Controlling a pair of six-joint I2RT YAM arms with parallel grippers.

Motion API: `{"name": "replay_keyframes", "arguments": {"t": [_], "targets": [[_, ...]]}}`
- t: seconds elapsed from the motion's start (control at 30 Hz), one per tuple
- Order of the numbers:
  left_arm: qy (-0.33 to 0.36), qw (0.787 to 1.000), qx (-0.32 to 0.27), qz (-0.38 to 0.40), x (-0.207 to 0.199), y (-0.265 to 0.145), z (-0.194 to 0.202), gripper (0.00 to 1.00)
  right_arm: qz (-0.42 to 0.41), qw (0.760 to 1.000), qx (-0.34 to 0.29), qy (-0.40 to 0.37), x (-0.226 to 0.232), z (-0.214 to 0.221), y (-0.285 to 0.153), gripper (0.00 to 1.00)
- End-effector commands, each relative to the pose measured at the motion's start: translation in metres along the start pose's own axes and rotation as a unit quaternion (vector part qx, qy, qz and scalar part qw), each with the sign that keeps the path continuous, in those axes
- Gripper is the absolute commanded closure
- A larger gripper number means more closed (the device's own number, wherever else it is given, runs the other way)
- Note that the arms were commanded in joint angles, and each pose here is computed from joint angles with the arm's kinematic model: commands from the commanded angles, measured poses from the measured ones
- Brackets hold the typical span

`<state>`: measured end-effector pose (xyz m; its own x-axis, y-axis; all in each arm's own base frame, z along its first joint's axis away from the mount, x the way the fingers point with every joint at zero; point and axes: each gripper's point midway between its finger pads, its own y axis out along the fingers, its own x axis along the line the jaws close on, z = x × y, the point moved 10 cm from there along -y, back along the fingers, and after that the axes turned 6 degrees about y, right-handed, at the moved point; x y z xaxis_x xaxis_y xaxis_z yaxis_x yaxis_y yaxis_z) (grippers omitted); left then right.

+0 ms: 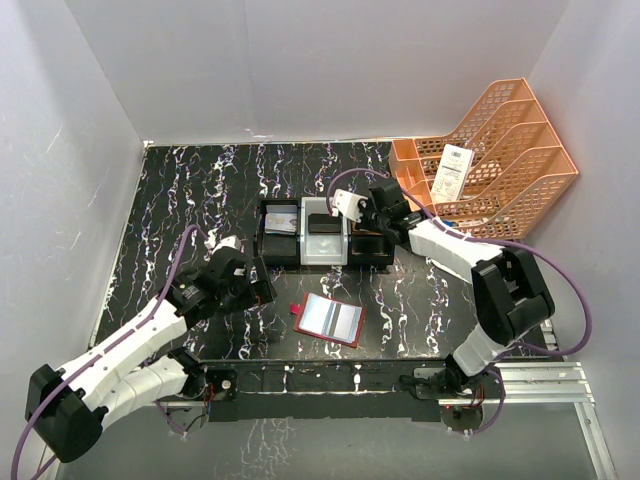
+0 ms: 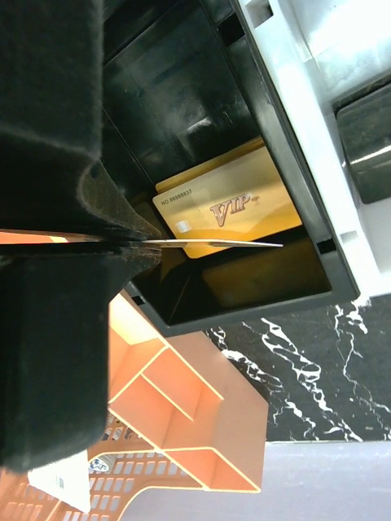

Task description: Take the credit cards out of the card holder

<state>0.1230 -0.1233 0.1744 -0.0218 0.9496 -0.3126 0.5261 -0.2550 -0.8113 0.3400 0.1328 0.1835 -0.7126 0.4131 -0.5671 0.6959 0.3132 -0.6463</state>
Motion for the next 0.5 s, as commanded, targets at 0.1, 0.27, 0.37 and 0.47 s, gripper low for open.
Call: {"name": "replay_keyframes", "arguments": {"t": [0.1,0.27,0.37,0.47], "targets": [[-0.009,1.0,-0.016,0.014,-0.003,-0.016,-0.008,0.01,0.033,0.999,-0.024,-0.026,-0.019,-0.015,0.005,1.0],[-0.01,1.0,-0.017,0.014,-0.004,-0.017,-0.008,0.01,0.032,0.999,-0.018,-0.033,-0.02,-0.015,0.014,1.0],[-0.011,1.0,-0.019,0.016,-0.004,-0.018,-0.009,0.01,0.037,0.999,-0.01,-0.038,-0.021,-0.015,0.02,1.0],[-0.011,1.0,-0.021,0.019,-0.005,-0.019,-0.01,0.01,0.035,0.998,-0.009,-0.043,-0.021,-0.015,0.028,1.0]]}}
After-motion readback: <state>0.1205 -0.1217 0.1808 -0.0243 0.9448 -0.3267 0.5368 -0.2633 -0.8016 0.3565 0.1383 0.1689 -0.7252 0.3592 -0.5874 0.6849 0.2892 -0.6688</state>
